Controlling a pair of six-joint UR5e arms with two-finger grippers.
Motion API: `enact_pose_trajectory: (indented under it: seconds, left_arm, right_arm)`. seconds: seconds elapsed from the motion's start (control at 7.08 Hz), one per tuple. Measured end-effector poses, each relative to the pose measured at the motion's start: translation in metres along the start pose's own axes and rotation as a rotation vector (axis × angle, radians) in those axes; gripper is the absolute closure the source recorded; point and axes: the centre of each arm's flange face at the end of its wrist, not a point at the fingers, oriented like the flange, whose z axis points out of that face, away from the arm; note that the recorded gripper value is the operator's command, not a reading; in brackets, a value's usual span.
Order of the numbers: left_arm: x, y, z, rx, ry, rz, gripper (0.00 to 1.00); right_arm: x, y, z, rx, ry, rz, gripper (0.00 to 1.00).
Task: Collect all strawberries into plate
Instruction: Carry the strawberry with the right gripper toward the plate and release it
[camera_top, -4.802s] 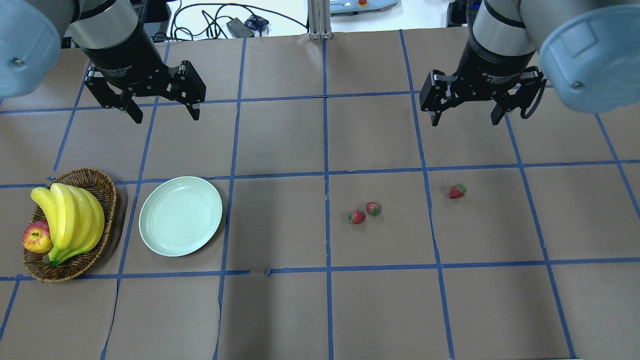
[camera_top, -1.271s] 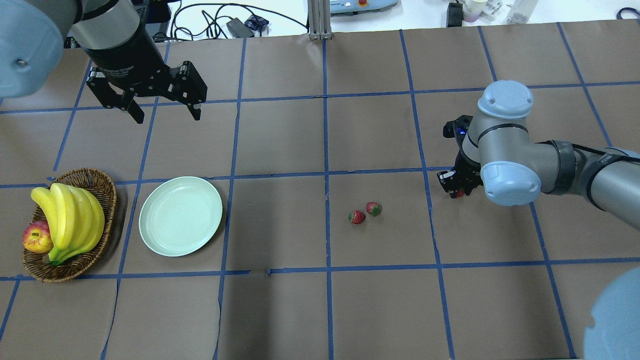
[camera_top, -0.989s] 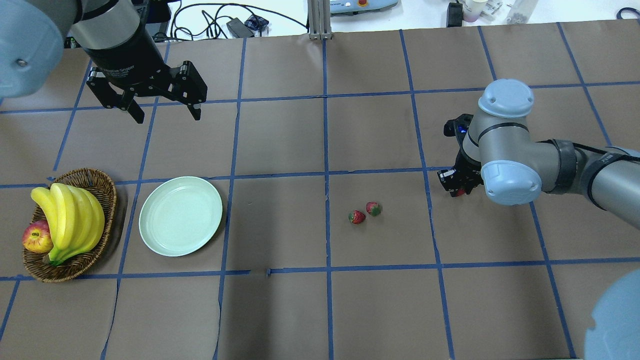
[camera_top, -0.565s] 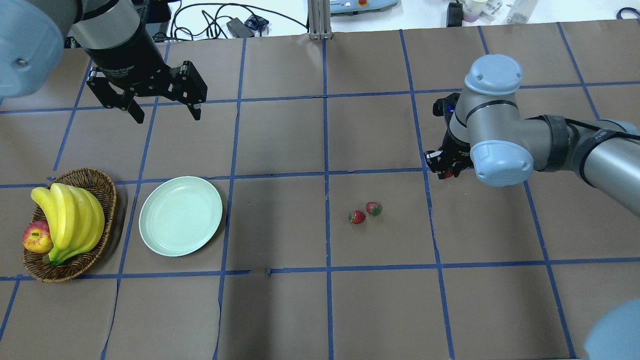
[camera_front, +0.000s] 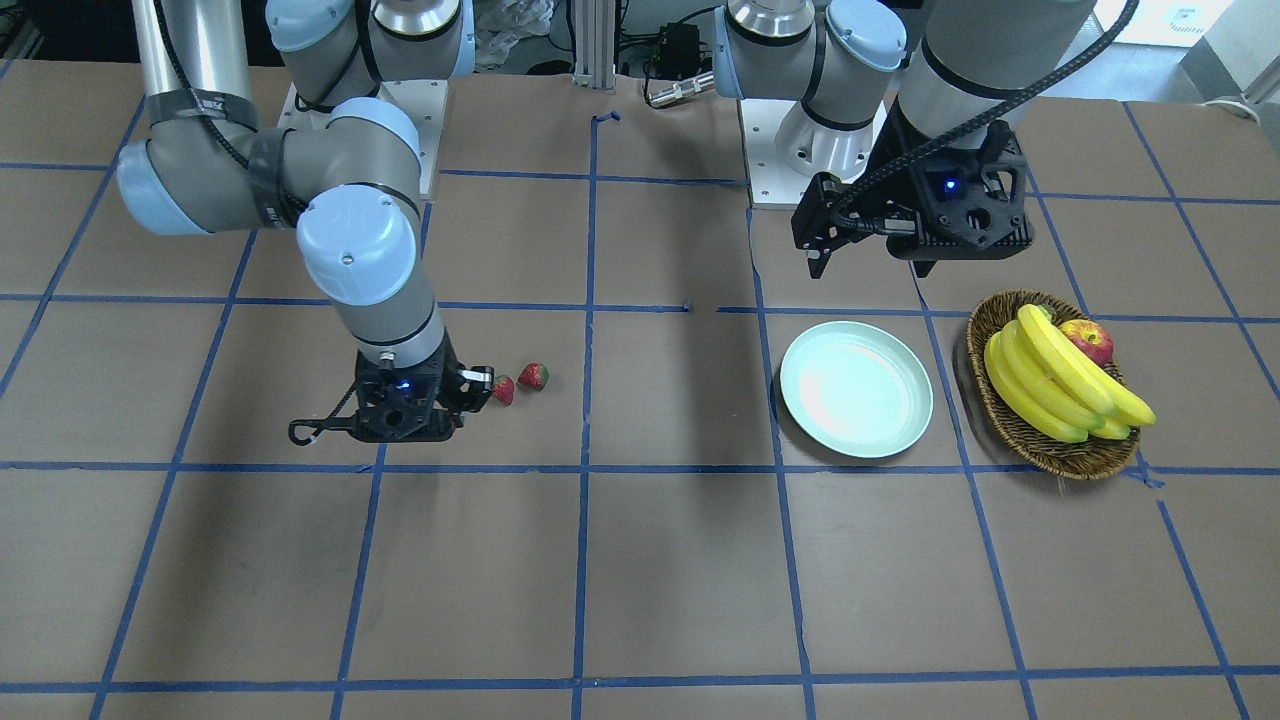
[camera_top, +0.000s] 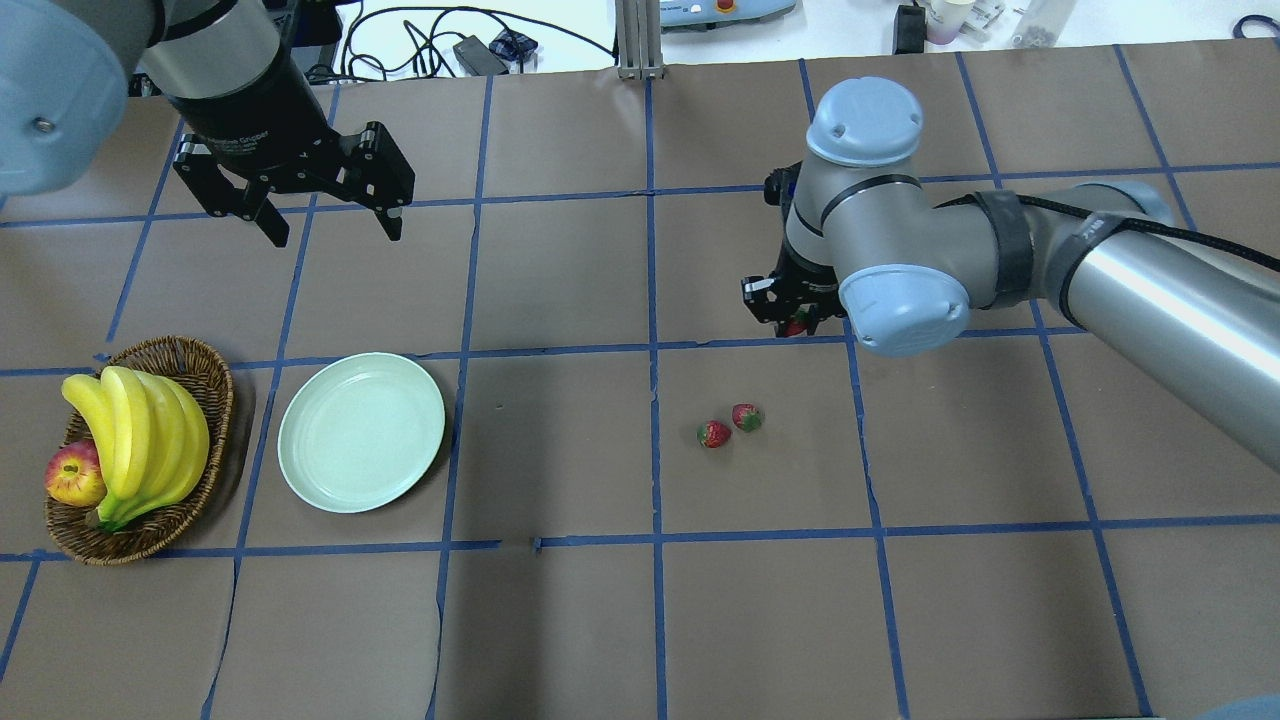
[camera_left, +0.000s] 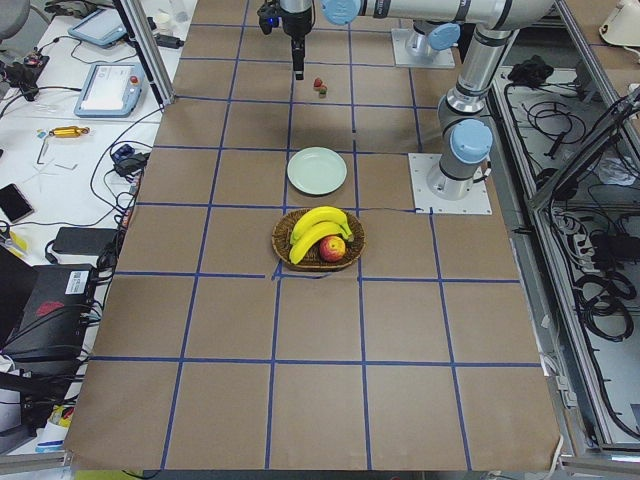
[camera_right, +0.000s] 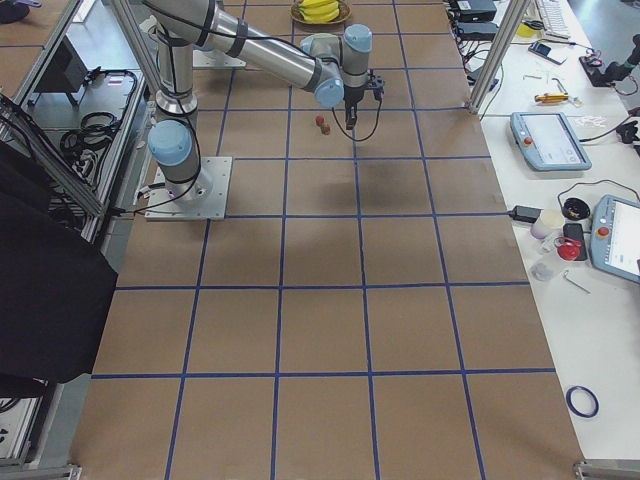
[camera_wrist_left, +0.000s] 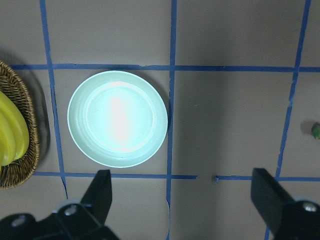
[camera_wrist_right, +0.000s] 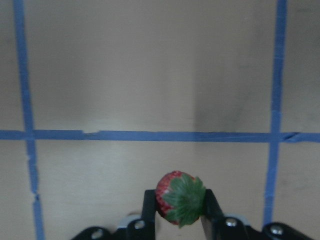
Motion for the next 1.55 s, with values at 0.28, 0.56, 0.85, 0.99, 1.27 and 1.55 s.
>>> enact_pose_trajectory:
  seconds: [0.28,0.56,0.85,0.99,1.27,1.55]
  left_arm:
    - [0.000,0.000,0.000,0.000,0.000,0.000,0.00]
    - [0.000,0.000,0.000,0.000,0.000,-0.001,0.00]
    - [0.000,0.000,0.000,0.000,0.000,-0.002,0.00]
    - [0.000,0.000,0.000,-0.001,0.000,-0.003,0.00]
    - [0.000,0.000,0.000,0.000,0.000,-0.003,0.00]
    - [-0.001,0.000,-0.002,0.003,-0.001,-0.003,0.00]
  right_arm:
    - [-0.075,-0.003,0.007,-0.023,-0.065,0.056,1.00]
    - [-0.140,0.001,0.024,-0.051,-0.096,0.084,1.00]
    - [-0.175,0.017,0.052,-0.101,-0.095,0.073,0.75]
    - [-0.181,0.024,0.061,-0.119,-0.090,0.066,0.03]
    - [-0.182,0.034,0.070,-0.142,-0.081,0.062,0.00]
    - [-0.178,0.041,0.061,-0.144,-0.076,0.059,0.00]
